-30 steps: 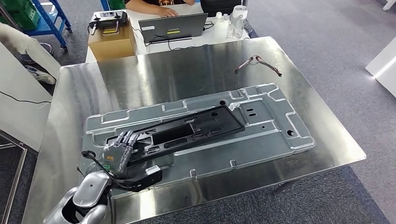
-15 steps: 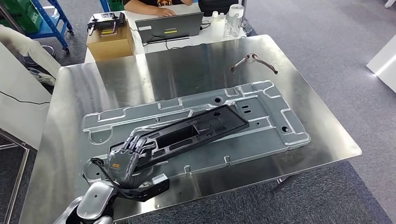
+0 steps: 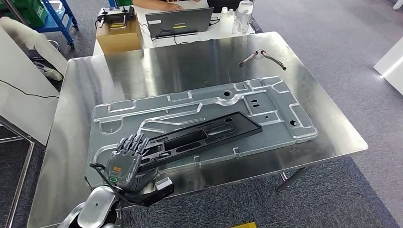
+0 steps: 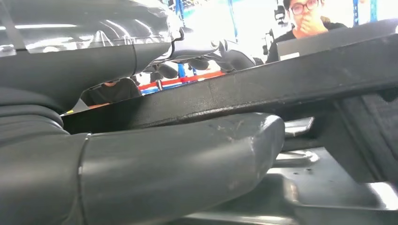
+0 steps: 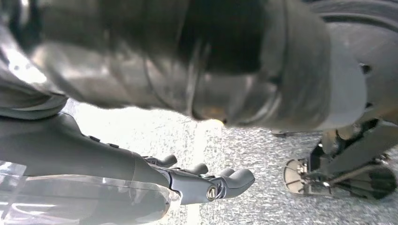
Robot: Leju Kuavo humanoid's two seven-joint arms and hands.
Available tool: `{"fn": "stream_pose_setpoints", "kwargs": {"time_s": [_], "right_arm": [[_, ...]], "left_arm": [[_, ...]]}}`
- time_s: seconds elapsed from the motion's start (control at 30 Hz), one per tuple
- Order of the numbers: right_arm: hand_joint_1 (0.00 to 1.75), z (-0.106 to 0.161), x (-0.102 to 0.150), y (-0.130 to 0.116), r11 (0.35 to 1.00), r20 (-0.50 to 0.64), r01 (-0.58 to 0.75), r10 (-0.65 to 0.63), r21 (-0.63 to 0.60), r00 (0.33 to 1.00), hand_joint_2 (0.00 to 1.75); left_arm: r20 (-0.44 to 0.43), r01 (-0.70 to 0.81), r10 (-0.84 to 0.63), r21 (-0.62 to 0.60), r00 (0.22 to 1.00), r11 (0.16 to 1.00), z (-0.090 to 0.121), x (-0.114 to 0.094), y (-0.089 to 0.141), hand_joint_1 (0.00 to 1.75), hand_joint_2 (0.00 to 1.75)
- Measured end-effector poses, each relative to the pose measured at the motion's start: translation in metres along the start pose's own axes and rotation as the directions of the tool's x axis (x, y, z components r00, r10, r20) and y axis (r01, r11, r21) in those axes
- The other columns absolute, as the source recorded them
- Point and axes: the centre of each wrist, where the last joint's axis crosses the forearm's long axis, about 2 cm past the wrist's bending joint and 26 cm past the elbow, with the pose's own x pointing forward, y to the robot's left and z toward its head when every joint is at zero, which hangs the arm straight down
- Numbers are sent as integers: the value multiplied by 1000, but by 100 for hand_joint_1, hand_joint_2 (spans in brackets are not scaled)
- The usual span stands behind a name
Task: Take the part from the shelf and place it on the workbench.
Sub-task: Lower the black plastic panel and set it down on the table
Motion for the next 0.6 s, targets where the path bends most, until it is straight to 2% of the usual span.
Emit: {"fn": "stream_pose_setpoints", "kwargs": {"time_s": [0.17, 0.3, 0.43, 0.6], "right_arm": [[0, 0, 0, 0, 1000, 1, -1, 1, -1, 1000, 0], [0, 0, 0, 0, 1000, 7, -11, 11, -8, 1000, 0], [0, 0, 1, 0, 1000, 12, -17, 17, -6, 1000, 0], [0, 0, 0, 2, 1000, 7, -15, 15, -4, 1000, 0]], "left_arm": [[6, -6, 6, 23, 1000, 1000, -1, 5, 2, 0, 0], [9, 1, -2, 111, 1000, 994, -2, 9, 5, 0, 0], [-72, -22, 36, 188, 997, 982, -6, 8, 18, 0, 0], [-141, -10, 36, 179, 989, 984, -8, 3, 22, 0, 0]]}}
